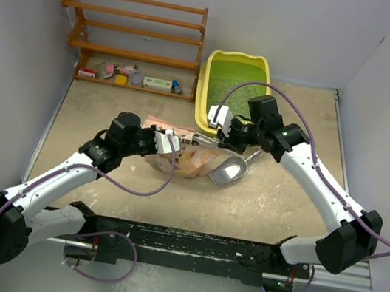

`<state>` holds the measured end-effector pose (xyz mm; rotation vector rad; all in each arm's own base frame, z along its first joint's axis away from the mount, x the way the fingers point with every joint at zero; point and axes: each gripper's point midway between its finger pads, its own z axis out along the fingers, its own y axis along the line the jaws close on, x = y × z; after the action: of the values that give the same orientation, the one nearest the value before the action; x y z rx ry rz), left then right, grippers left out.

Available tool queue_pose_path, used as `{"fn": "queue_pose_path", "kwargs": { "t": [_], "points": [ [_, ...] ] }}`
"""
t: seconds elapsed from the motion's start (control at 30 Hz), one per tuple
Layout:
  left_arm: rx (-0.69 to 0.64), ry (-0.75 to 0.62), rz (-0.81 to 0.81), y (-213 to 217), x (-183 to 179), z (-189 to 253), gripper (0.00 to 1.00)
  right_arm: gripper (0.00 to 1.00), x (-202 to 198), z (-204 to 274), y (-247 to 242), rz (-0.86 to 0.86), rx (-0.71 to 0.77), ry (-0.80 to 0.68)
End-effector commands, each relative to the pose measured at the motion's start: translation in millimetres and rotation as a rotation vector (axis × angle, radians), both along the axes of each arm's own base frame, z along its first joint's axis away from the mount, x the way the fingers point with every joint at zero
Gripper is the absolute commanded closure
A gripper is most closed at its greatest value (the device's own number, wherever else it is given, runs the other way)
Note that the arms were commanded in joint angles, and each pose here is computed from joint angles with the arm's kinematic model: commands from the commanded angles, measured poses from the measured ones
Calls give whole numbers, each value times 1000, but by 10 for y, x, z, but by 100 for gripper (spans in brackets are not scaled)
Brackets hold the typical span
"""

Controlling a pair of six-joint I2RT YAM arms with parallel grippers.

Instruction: Fill the litter box with clean litter

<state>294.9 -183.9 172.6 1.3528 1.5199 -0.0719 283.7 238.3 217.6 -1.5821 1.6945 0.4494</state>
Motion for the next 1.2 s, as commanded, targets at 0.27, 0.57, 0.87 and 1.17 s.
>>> {"fn": "queue_pose_path", "kwargs": {
  "t": [0.27, 0.57, 0.87, 1.17],
  "points": [
    [-65, -87, -18, -82, 67, 316, 100, 100, -88, -170, 84, 40, -2, 80],
    [-71, -81, -35, -105, 40, 329, 100, 100, -5, -322, 101, 32, -46, 91],
    [-68, -73, -40, -116, 40, 308, 100, 100, 5, -309, 298, 90, -60, 95],
    [-79, -79, -47, -132, 35, 349, 100, 100, -46, -293, 617, 167, -71, 99]
  ]
}}
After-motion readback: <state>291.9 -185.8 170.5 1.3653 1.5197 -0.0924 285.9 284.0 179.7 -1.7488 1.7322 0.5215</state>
